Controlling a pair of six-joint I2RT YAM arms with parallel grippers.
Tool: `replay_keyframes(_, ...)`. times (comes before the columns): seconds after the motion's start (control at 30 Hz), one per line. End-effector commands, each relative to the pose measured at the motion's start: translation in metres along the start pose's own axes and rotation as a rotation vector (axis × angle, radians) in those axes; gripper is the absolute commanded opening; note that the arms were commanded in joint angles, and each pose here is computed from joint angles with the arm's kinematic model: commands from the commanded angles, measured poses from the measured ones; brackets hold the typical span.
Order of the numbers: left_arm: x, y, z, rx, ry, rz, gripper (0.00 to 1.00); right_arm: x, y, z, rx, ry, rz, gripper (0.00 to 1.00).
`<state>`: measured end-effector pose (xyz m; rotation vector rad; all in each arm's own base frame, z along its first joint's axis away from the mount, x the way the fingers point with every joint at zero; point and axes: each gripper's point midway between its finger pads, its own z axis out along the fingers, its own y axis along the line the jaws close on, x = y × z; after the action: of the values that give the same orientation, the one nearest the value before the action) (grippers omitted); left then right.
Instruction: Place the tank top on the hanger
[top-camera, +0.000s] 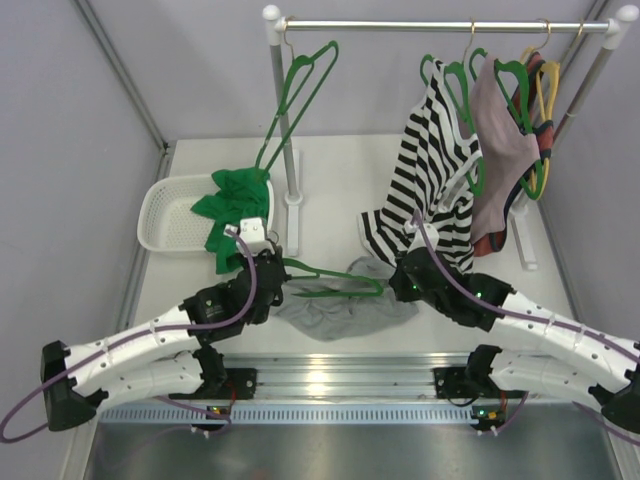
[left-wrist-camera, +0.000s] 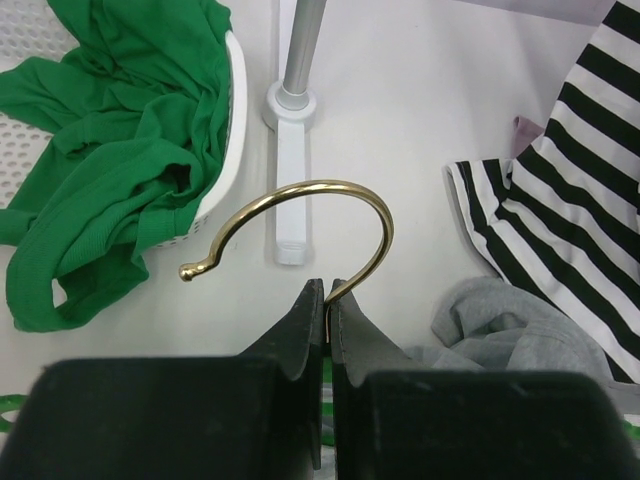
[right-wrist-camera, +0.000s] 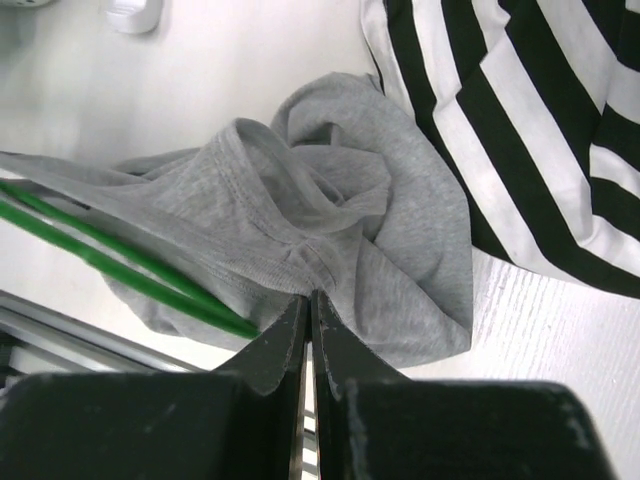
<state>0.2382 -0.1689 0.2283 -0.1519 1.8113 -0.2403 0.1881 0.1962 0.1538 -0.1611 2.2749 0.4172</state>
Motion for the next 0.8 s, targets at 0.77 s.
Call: replay_keyframes(0.77, -0.033, 0.011, -0.001, -0.042, -0.064, -0.031, 0.00, -0.004, 0.006, -0.016, 0.002, -0.015, -0.024, 0.00)
